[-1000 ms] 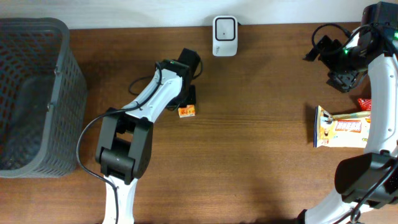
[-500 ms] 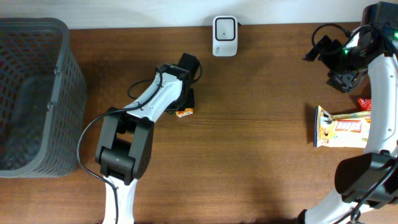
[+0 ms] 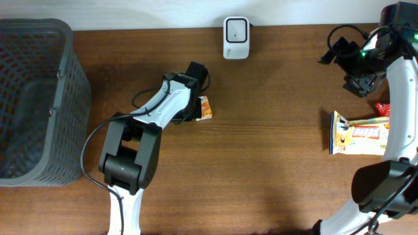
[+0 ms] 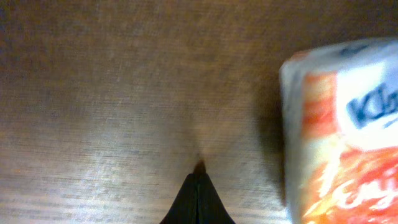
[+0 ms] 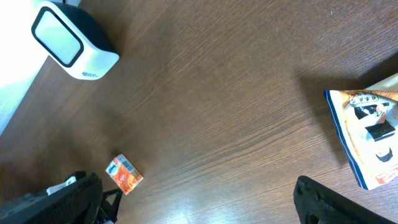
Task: Scan the item barcode
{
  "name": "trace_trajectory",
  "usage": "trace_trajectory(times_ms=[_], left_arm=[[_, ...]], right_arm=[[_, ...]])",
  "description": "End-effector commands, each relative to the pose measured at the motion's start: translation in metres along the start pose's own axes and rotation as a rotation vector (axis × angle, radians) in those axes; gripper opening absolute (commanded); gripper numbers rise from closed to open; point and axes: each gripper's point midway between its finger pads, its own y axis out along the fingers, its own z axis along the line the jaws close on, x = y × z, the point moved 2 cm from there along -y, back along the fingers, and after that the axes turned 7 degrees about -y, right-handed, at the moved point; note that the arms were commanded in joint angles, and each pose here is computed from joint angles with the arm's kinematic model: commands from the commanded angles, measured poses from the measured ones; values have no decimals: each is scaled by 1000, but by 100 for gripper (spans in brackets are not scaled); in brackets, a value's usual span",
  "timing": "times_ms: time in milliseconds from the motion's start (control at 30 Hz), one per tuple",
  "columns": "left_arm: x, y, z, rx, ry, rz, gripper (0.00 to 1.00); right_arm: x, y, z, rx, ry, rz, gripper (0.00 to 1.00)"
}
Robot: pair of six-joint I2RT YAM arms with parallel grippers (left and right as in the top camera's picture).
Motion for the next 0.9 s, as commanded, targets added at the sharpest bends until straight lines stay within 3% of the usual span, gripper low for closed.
trace_trajectory(times_ms=[0,233,867], left_arm=[[13,-20,-4,-30,-23,-7,0],[35,-66,-42,-266,-7,-27,0],[15,-13,-32,-197,-7,3,0]], right_arm=[[-1,-4,5,12,-10,-5,98],[-1,-4,5,13,-10,-5,99],[-1,-4,5,12,-10,-5,98]])
